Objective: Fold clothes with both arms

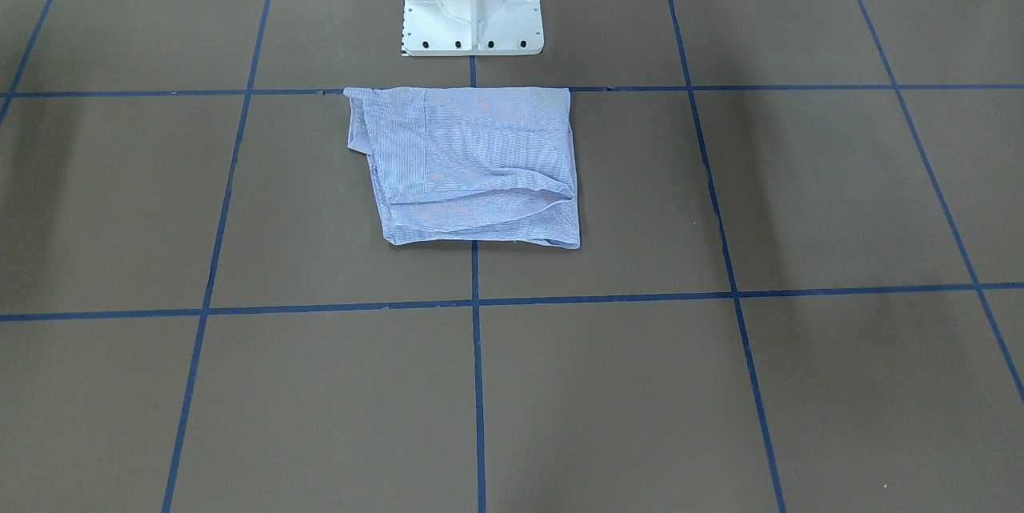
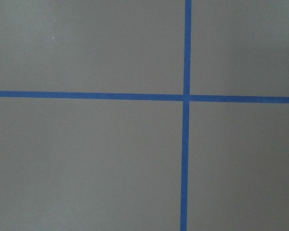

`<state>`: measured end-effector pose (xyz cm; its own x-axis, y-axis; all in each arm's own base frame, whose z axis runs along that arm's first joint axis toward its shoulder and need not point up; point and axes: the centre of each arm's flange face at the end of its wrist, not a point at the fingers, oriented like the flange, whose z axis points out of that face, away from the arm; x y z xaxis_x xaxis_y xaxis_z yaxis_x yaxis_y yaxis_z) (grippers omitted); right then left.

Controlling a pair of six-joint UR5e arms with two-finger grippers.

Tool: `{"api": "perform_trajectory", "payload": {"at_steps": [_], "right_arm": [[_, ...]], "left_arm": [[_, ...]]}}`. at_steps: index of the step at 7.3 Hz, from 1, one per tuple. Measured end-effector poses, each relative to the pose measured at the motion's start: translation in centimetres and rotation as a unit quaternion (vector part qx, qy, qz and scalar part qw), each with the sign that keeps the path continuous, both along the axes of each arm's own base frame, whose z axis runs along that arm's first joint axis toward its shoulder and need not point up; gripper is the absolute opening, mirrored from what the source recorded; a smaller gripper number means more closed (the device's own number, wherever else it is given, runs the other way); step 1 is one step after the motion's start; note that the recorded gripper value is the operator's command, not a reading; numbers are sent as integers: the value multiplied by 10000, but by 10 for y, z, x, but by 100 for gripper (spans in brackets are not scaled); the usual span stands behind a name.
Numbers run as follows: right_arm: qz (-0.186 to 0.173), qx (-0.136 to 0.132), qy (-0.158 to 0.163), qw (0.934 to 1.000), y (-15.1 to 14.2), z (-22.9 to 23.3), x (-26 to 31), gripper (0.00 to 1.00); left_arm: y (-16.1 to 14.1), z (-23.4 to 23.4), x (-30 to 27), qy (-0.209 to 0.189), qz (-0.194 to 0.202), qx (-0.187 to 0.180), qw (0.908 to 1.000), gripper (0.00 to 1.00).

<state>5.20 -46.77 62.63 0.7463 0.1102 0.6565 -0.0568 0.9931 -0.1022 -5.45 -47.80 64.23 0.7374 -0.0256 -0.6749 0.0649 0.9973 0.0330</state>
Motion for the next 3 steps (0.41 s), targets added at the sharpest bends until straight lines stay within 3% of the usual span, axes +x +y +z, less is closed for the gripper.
{"api": "perform_trajectory", "payload": {"at_steps": [3], "right_arm": [[1,-18,-26,10000,1,1,0,100]], "left_arm": [[0,0,0,6,0,-3,10000,100]]}}
